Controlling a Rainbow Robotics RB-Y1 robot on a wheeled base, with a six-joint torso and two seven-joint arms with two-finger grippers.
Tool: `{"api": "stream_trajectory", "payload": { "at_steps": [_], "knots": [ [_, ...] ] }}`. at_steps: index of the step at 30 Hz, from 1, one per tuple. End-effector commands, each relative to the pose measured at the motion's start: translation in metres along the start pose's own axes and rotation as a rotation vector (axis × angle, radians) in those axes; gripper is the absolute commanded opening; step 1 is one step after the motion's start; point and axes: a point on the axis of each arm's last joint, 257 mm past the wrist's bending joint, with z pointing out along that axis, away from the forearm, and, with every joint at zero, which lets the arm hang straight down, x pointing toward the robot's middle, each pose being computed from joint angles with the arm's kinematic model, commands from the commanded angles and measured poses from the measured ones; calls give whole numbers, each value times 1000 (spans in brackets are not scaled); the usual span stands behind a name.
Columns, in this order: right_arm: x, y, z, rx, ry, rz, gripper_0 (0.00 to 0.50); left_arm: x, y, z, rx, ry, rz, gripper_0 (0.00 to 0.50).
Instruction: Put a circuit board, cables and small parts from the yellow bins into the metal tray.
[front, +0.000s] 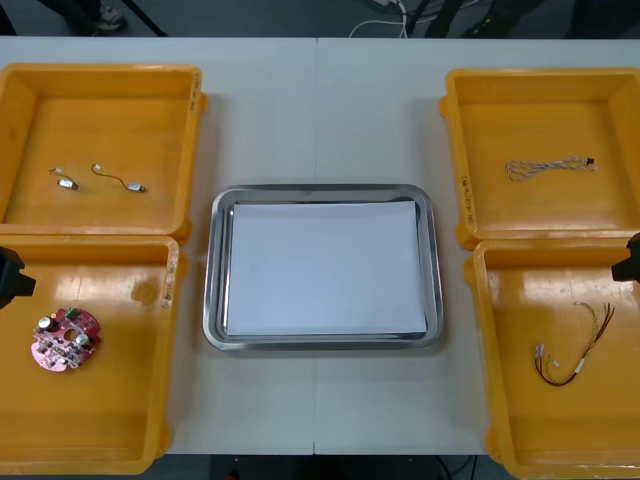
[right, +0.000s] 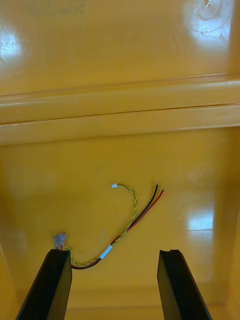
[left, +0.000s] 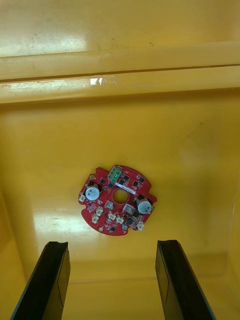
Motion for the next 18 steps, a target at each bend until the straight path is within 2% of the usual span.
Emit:
{"api": "stream_trajectory", "payload": {
  "at_steps": [1, 18],
  "knots": [
    [-1, -3, -8, 14, -11, -54, 500, -13, 15, -17, -41, -50, -21, 500],
    [-1, -3, -8, 14, -11, -54, 500, -13, 15, -17, -41, -50, -21, 500]
  ]
}}
